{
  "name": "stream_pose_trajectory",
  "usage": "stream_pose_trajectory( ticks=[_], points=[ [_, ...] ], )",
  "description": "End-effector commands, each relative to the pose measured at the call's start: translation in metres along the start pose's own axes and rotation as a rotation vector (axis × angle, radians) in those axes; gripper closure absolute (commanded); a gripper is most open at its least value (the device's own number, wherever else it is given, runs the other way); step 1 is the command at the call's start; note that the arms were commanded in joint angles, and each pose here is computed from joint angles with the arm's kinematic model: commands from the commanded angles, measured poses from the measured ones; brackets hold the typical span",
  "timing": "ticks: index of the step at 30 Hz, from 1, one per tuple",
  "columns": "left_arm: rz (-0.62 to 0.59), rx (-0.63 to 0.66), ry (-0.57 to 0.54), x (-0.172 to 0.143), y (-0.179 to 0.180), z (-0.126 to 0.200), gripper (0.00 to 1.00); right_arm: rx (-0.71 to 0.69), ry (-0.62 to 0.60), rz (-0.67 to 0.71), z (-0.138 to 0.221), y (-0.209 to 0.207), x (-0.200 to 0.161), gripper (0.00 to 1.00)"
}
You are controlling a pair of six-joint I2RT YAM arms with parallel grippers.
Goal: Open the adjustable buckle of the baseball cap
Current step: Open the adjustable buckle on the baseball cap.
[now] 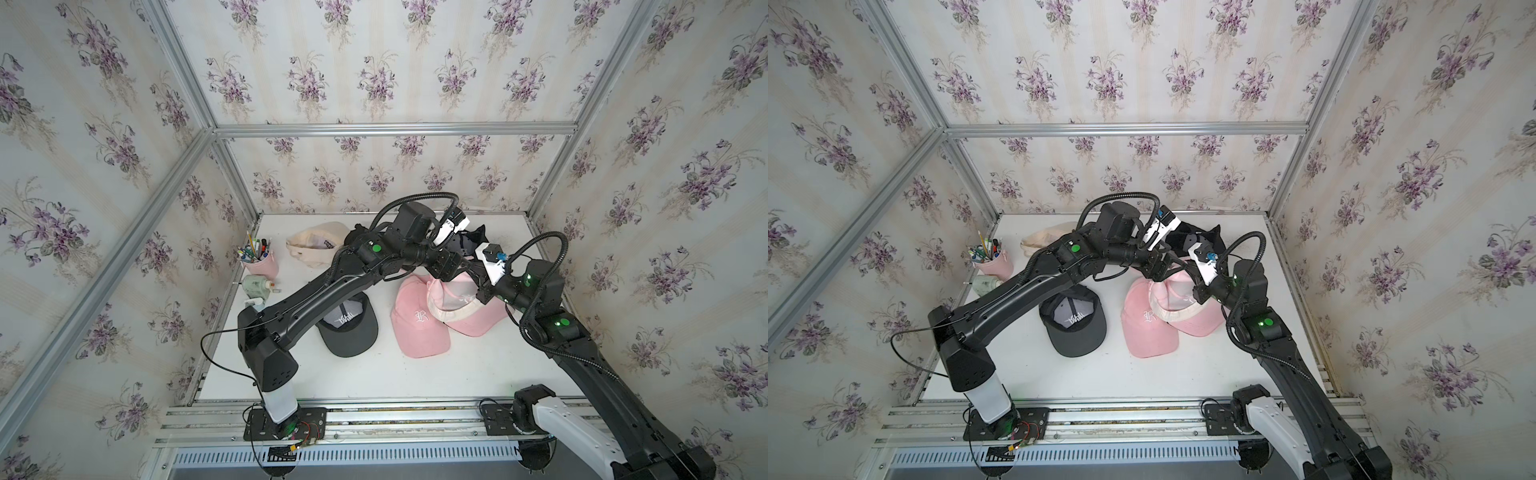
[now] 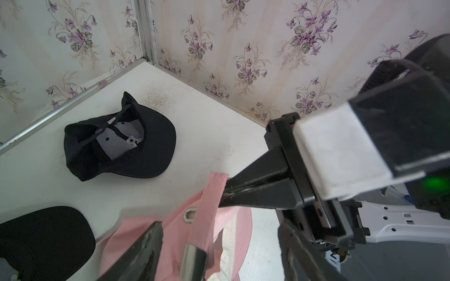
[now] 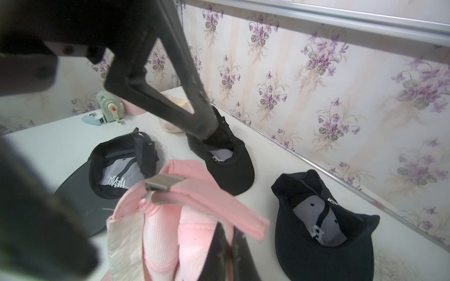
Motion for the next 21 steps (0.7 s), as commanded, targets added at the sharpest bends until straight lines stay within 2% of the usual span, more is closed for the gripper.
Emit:
stream_pose_trajectory(
  ticks=[1, 10, 21],
  points=[
    [0.020, -0.014, -0.005, 0.003, 0.001, -0.003, 0.23, 0.025, -0.065, 0.074, 0.001, 0.005, 0.010, 1.00],
    [0.059, -0.030, 0.027, 0.000, 0.006, -0.022, 0.23, 0.038, -0.081, 0.114, 0.003, 0.013, 0.010, 1.00],
    [0.072, -0.046, 0.046, -0.005, 0.008, -0.028, 0.38, 0.007, -0.100, 0.131, 0.006, 0.013, 0.013, 1.00]
  ],
)
Point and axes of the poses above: each gripper's point midway between its finger pads, its own z axis back along the fingers, its own y axis along the line the jaws close on, x = y × z, the point moved 9 cm from there along z, back along the fingers, and after that the axes turned 15 degrees about -z, right-handed, at the moved point
